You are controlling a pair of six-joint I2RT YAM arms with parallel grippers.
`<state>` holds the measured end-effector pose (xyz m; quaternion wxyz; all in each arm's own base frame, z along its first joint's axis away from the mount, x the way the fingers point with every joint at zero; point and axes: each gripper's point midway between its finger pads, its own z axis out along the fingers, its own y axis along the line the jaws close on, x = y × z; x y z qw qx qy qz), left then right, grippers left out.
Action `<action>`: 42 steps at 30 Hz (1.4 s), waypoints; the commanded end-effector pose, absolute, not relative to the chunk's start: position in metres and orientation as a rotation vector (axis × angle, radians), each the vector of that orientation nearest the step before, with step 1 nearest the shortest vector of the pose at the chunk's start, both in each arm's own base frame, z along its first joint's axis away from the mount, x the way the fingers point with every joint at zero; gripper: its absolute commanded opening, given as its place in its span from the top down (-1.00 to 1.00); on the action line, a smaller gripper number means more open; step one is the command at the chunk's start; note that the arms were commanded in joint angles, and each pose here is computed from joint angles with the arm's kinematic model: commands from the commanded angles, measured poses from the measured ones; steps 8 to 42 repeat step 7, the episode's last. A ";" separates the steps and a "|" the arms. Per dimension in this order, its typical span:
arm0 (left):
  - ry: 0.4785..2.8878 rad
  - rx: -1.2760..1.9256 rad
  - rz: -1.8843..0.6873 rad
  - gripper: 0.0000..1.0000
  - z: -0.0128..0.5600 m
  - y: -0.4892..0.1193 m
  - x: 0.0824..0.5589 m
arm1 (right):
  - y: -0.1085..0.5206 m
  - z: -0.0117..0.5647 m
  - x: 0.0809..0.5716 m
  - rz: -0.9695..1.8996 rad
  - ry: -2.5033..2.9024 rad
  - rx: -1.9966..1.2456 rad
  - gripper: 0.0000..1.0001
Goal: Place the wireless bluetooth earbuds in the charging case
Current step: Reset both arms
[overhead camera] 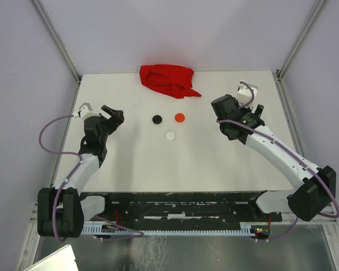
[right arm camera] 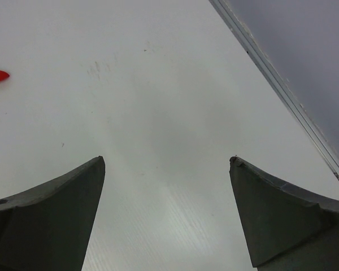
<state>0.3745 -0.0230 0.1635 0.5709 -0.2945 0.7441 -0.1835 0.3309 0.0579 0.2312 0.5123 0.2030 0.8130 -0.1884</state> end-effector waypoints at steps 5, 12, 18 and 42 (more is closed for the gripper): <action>1.735 -0.648 -0.469 -0.98 0.169 -0.023 0.379 | 0.041 0.257 0.321 -0.443 1.840 0.578 -0.99; 1.736 -0.650 -0.478 -0.97 0.168 -0.024 0.379 | 0.041 0.258 0.320 -0.400 1.818 0.618 -0.99; 1.736 -0.650 -0.478 -0.97 0.168 -0.024 0.379 | 0.041 0.258 0.320 -0.400 1.818 0.618 -0.99; 1.736 -0.650 -0.478 -0.97 0.168 -0.024 0.379 | 0.041 0.258 0.320 -0.400 1.818 0.618 -0.99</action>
